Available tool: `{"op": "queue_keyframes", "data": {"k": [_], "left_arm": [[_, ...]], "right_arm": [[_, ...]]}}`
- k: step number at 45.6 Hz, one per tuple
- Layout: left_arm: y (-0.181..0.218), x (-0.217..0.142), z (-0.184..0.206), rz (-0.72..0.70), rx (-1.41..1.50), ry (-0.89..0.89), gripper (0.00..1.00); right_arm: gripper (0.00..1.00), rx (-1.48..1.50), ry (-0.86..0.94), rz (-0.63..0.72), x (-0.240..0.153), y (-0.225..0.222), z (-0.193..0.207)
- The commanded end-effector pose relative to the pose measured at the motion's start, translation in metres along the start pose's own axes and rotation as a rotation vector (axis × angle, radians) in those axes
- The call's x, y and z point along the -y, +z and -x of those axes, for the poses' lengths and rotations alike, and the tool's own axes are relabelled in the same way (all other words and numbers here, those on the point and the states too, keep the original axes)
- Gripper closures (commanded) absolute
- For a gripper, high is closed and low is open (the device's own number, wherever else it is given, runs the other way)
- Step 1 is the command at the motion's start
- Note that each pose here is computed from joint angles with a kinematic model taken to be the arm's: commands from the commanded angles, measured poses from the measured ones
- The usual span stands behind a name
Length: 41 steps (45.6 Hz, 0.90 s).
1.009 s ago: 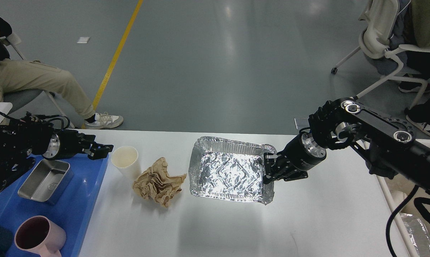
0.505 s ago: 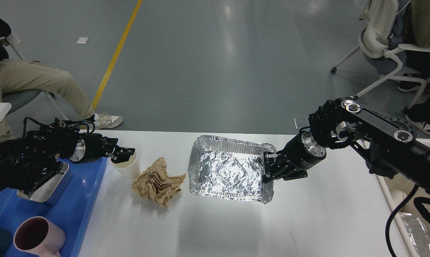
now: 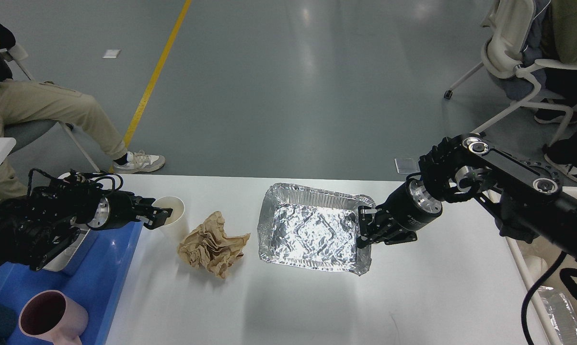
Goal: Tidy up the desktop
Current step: 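Close the left gripper around the white paper cup, then lift the paper cup with the left gripper toward the foil tray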
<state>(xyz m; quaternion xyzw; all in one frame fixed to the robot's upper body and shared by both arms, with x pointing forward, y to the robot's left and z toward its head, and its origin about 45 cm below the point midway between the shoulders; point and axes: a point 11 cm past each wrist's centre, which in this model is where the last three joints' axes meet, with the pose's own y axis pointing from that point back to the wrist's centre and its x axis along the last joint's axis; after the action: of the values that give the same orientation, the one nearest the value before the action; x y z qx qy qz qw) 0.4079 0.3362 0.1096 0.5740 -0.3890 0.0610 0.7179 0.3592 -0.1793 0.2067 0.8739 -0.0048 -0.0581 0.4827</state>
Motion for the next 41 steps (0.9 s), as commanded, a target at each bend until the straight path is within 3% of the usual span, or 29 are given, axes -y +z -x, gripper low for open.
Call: {"op": "queue_keyframes", "data": {"k": [1, 7, 23, 29, 41], "left_arm": [[-0.001, 0.001, 0.010, -0.004, -0.001, -0.020, 0.89], [-0.001, 0.001, 0.014, 0.007, 0.000, -0.016, 1.00], [-0.010, -0.010, 0.023, 0.046, -0.022, 0.021, 1.00], [-0.054, -0.050, 0.032, -0.013, -0.144, 0.087, 1.00], [-0.095, -0.092, 0.022, -0.077, -0.449, 0.330, 0.99]], "right_arm": [[1.00, 0.000, 0.000, -0.001, 0.000, 0.000, 0.000], [1.00, 0.002, 0.001, -0.004, -0.001, 0.000, 0.000], [1.00, 0.013, 0.001, -0.001, 0.000, 0.004, 0.000], [1.00, 0.011, -0.001, 0.003, 0.002, 0.005, 0.000], [1.00, 0.006, -0.003, 0.004, 0.003, 0.003, 0.001]]}}
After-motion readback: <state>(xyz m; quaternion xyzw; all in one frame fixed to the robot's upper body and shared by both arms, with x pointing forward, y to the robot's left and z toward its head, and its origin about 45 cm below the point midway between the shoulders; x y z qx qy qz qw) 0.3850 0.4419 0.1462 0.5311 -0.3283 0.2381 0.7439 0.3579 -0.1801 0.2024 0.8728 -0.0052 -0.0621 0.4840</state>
